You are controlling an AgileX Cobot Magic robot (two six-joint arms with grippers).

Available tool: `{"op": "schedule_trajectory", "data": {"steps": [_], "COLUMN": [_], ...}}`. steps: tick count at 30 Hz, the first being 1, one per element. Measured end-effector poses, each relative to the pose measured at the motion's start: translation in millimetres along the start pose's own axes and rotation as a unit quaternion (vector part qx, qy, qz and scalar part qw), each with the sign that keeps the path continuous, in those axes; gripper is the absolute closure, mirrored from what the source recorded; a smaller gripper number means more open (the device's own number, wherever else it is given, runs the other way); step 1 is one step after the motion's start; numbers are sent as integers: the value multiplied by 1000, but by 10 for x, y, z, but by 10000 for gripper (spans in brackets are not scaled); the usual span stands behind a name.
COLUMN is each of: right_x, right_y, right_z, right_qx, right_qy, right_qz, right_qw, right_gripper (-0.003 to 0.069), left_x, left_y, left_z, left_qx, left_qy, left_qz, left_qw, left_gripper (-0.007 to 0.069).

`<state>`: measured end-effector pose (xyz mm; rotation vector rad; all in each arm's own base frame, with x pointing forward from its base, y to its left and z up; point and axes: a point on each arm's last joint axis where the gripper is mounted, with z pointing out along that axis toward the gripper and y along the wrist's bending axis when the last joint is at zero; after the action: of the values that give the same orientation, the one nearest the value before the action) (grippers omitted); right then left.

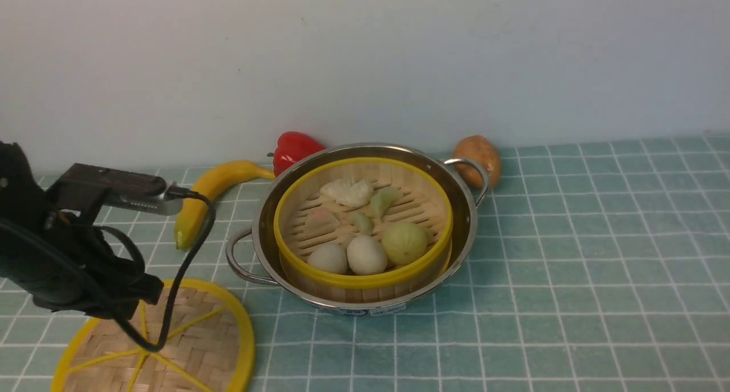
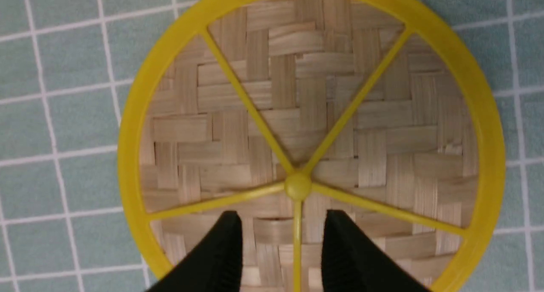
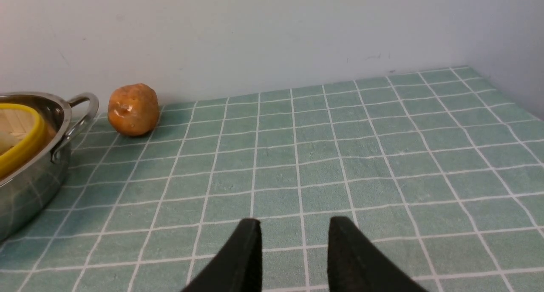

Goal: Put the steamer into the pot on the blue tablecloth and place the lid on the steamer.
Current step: 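Grasp the bamboo steamer lid lying on the table by its centre knob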

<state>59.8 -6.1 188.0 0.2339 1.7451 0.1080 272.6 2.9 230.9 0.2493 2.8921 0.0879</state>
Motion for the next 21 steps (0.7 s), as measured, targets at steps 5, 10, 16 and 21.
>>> {"op": "schedule_trajectory", "data": {"steps": [5, 10, 16, 21], "right_x": [0, 0, 0, 0], "right_y": [0, 0, 0, 0], "right_z": [0, 0, 0, 0], "right_qx": [0, 0, 0, 0], "right_qy": [0, 0, 0, 0], "right_qz": [0, 0, 0, 0], "right_qw": [1000, 1000, 1000, 1000], "right_gripper": [419, 419, 419, 419], "left_x": [-64, -58, -69, -71], "left_y": [-15, -27, -41, -41], "left_z": [325, 550, 681, 693], "left_qx": [16, 23, 30, 31], "left_qy": [52, 90, 103, 109], "left_qz": [-6, -11, -17, -18], "left_qw": [999, 996, 994, 993], "left_gripper": [372, 372, 372, 457]}}
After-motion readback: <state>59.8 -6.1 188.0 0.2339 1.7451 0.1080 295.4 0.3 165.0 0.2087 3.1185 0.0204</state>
